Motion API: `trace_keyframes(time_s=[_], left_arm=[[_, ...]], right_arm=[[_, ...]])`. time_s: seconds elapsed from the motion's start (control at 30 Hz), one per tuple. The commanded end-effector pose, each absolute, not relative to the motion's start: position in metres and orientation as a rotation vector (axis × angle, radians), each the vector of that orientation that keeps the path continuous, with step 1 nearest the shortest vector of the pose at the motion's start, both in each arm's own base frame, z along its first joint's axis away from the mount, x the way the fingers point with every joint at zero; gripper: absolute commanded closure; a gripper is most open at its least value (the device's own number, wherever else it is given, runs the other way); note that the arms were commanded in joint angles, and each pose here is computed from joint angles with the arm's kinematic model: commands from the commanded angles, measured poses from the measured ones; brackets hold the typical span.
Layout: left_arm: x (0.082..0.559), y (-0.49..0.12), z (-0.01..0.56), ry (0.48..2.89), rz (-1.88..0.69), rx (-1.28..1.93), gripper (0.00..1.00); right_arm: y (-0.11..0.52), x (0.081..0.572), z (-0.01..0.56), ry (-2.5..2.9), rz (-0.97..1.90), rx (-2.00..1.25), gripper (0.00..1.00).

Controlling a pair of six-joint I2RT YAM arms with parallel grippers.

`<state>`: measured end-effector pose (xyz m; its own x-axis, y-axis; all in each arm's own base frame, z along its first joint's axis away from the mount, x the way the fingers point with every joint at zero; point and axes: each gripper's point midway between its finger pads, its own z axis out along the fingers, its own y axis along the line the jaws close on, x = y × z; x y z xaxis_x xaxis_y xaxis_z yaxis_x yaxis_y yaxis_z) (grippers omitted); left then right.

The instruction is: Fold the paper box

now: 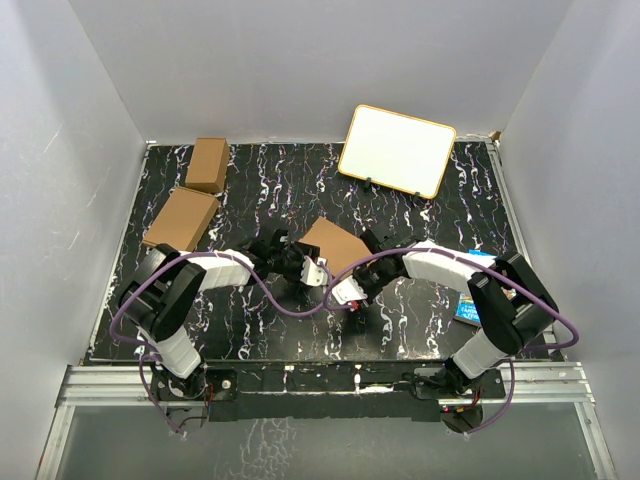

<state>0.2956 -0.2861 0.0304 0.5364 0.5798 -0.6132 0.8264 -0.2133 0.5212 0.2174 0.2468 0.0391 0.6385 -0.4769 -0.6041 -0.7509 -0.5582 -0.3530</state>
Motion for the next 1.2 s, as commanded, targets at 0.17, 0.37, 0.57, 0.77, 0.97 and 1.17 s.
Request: trace_keyframes(time_s=[0.17,0.37,0.57,0.77,0.97,1.17], left_arm=[[0.255,-0.275,-0.005,1.263,-0.553,2.001,0.51],[0.255,-0.275,-0.005,1.264,-0.554,2.000,0.51],[0.256,-0.275,-0.004,1.266,-0.551,1.998,0.52],[0.256,-0.275,-0.005,1.270,-0.548,1.999,0.53],[0.256,-0.275,-0.005,1.272,-0.548,2.000,0.54],[0.256,-0.275,-0.005,1.273,-0.549,2.001,0.54]], right_arm=[[0.259,0.234,0.044,0.913,0.531,-2.266,0.92],[0.256,0.242,0.049,0.940,0.491,-2.253,0.92],[0.247,0.250,0.057,0.964,0.468,-2.218,0.92],[0.242,0.248,0.061,0.969,0.464,-2.208,0.92],[0.239,0.246,0.064,0.964,0.466,-2.204,0.92],[0.236,0.243,0.065,0.966,0.478,-2.200,0.92]])
